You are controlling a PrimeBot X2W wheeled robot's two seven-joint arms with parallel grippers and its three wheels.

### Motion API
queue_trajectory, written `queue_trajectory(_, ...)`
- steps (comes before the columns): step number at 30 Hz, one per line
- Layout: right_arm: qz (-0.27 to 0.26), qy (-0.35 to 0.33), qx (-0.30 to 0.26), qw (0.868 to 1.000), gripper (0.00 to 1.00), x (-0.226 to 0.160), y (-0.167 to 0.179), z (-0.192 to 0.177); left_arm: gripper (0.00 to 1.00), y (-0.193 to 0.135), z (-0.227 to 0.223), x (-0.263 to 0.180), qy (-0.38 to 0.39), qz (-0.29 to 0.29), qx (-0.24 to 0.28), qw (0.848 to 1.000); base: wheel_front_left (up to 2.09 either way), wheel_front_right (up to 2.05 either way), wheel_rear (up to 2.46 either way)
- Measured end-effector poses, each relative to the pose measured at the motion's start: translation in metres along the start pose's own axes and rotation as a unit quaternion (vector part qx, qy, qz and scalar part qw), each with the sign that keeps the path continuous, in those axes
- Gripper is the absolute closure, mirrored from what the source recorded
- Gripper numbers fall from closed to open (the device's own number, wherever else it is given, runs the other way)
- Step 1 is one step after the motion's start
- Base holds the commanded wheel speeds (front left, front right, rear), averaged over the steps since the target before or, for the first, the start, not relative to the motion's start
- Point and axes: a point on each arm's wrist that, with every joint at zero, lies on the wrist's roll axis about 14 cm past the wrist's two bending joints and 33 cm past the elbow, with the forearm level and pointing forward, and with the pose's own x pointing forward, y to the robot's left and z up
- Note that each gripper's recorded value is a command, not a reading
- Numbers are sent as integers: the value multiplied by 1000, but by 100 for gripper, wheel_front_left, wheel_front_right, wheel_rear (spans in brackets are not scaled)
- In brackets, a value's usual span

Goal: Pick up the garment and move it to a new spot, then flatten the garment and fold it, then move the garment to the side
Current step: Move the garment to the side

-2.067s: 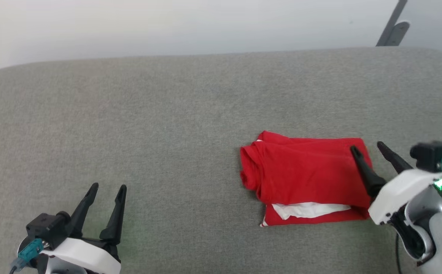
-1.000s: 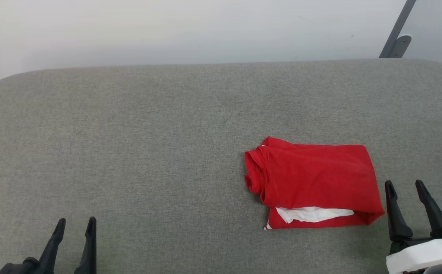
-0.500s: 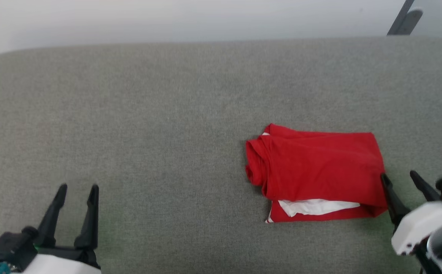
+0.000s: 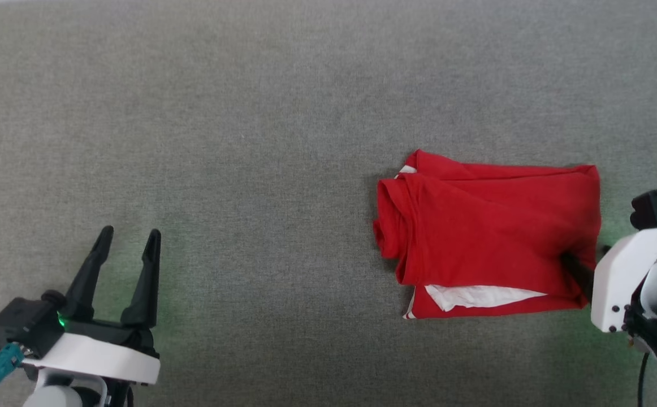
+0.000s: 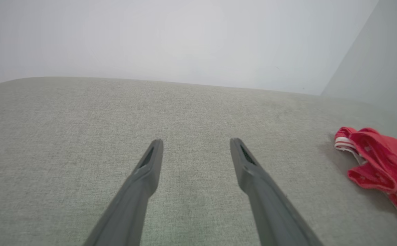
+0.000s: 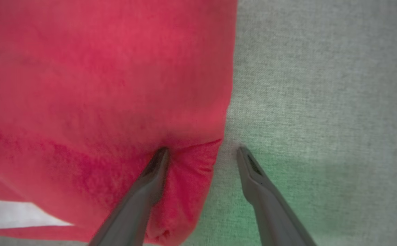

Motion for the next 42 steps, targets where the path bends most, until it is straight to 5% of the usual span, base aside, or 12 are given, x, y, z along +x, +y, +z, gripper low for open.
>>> queue_trajectory(3, 6, 16, 1, 1000, 0, 9, 4, -3, 0, 2, -6, 5, 9, -2, 1, 1000, 0, 0, 0)
queue_trajectory(6, 7, 18, 5, 1000, 100, 15, 6, -3, 0, 3, -12, 8, 19, -5, 3, 1000, 0, 0, 0)
queue_trajectory(14, -2, -28, 49, 998, 100, 7, -3, 1, 0, -10, -15, 24, 23, -40, 12, 999, 0, 0, 0)
queue_trajectory(22, -114, -83, 87, 986, 100, -38, -86, -2, 0, -45, -12, 52, 15, -121, 36, 992, 0, 0, 0)
queue_trajectory(35, -351, -170, 130, 912, 100, -104, -229, 12, 0, -88, -13, 126, -25, -249, 69, 966, 0, 0, 0)
queue_trajectory(42, -405, -172, 98, 893, 100, -88, -257, 26, 0, -90, -22, 149, -35, -271, 71, 959, 0, 0, 0)
